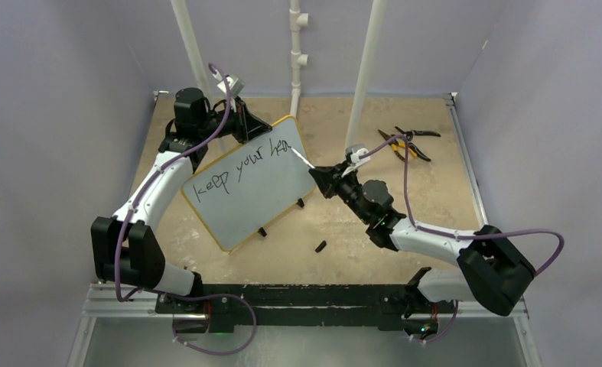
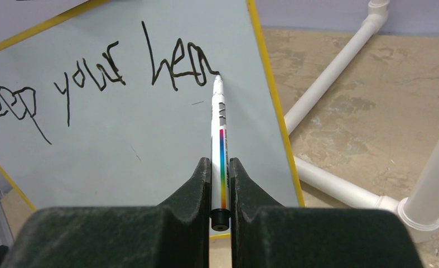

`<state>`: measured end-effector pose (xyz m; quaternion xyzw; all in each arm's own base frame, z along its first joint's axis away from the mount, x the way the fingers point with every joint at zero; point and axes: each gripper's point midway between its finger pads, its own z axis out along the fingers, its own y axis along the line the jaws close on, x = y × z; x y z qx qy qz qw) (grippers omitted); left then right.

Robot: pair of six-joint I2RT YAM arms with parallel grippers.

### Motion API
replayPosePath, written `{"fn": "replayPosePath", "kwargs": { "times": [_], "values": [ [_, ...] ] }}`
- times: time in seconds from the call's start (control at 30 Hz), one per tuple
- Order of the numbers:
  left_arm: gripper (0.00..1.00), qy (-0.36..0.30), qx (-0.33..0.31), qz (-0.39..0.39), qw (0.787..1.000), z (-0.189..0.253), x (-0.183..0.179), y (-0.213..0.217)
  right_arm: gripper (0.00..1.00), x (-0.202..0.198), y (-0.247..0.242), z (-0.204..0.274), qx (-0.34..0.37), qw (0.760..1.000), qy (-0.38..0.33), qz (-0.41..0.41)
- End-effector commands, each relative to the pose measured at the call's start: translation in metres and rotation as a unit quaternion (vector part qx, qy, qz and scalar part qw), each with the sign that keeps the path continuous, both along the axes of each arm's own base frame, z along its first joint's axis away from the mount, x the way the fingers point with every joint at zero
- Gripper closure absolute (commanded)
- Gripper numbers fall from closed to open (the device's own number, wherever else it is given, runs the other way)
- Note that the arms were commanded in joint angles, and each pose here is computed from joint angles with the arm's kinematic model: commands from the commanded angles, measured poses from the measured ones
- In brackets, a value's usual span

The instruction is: Write a sentence on the whiteboard

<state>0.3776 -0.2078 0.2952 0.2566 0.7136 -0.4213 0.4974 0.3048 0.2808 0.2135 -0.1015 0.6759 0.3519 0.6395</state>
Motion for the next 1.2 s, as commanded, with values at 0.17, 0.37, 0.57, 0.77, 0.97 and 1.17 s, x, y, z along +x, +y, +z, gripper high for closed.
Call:
{"fn": "replayPosePath", "kwargs": {
  "times": [0.17, 0.37, 0.57, 0.77, 0.97, 1.17],
  "values": [
    [1.0, -0.037, -0.01, -0.02, 0.999, 0.017, -0.007, -0.006, 1.0, 0.0, -0.012, 0.043, 0.034, 0.999, -0.034, -0.024],
    [1.0, -0.037, -0.01, -0.02, 0.999, 0.017, -0.008, -0.005, 1.0, 0.006, -0.008, 0.04, 0.028, 0.999, -0.034, -0.026],
    [1.0, -0.037, -0.01, -0.02, 0.999, 0.017, -0.008, -0.006, 1.0, 0.012, -0.007, 0.041, 0.027, 0.998, -0.037, -0.032],
    [1.0, -0.037, -0.01, -0.02, 0.999, 0.017, -0.007, -0.005, 1.0, 0.016, -0.004, 0.044, 0.027, 0.998, -0.043, -0.031],
    [1.0, -0.037, -0.01, -0.02, 0.999, 0.017, -0.008, -0.005, 1.0, 0.015, 0.003, 0.044, 0.019, 0.998, -0.054, -0.013],
    [1.0, -0.037, -0.01, -0.02, 0.999, 0.017, -0.008, -0.005, 1.0, 0.01, 0.002, 0.031, 0.006, 0.999, -0.045, -0.006]
  ]
}}
